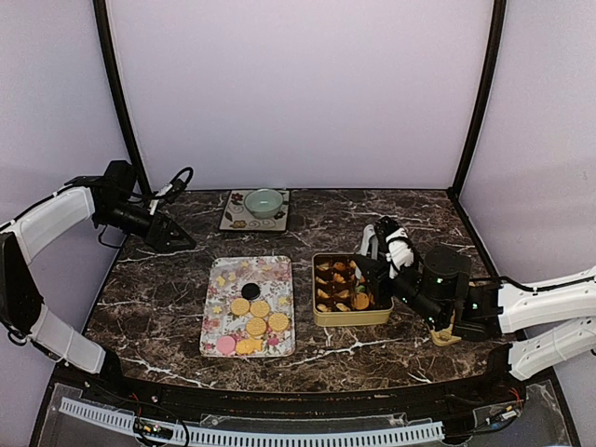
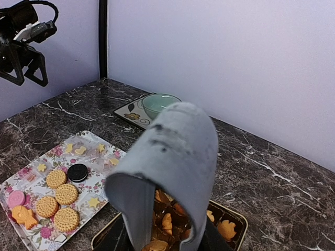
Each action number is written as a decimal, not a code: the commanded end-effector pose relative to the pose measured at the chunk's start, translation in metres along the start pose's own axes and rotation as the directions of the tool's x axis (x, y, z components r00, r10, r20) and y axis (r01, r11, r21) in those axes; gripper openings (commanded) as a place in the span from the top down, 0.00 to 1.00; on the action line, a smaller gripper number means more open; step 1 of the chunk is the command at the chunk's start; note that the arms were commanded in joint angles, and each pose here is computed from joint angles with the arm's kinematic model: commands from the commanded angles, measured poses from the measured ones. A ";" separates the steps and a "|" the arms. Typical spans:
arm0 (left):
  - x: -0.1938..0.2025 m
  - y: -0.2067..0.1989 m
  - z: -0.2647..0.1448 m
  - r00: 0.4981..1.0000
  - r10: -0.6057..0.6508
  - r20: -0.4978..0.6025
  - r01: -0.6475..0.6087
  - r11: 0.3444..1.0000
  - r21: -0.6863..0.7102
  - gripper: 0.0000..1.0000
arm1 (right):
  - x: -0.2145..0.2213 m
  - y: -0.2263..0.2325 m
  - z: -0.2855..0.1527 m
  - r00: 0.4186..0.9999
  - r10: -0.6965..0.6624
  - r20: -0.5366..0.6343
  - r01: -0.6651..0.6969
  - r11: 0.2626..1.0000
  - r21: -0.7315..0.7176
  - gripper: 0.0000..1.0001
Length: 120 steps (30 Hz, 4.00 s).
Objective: Pack the cookies
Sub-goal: Place the fake cookies in the empty pocket of the box, then pick up the fake cookies from the plate.
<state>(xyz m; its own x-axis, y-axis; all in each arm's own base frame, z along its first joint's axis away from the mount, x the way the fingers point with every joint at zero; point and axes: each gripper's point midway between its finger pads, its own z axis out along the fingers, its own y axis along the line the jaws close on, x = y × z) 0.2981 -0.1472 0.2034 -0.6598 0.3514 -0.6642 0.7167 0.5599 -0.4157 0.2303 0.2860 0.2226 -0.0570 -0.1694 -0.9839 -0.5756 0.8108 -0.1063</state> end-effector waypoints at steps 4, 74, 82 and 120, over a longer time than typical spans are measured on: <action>-0.002 -0.005 -0.005 1.000 -0.002 0.005 0.002 1.000 0.013 0.01 | -0.013 -0.012 -0.001 0.999 0.023 0.041 -0.025 0.999 0.043 0.64; 0.042 0.038 -0.024 0.986 -0.168 -0.003 0.168 0.985 -0.043 0.01 | -0.030 0.313 0.095 0.986 -0.108 0.126 0.166 0.665 -0.728 0.59; 0.043 0.037 -0.023 0.986 -0.168 -0.005 0.167 0.985 -0.036 0.01 | -0.027 0.316 0.101 0.984 -0.125 0.131 0.181 0.666 -0.723 0.58; 0.036 0.039 -0.025 0.985 -0.173 0.001 0.173 0.985 -0.027 0.01 | -0.134 0.190 0.080 0.965 0.044 0.259 0.103 0.844 -0.526 0.71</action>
<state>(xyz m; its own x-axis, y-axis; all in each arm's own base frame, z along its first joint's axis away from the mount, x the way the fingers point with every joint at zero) 0.2978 -0.0939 0.1701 -0.7785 0.2570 -0.5727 0.5796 0.6444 -0.4987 0.1826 0.5386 0.2673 0.0845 -0.1038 -0.9910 -0.9518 0.2859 -0.1111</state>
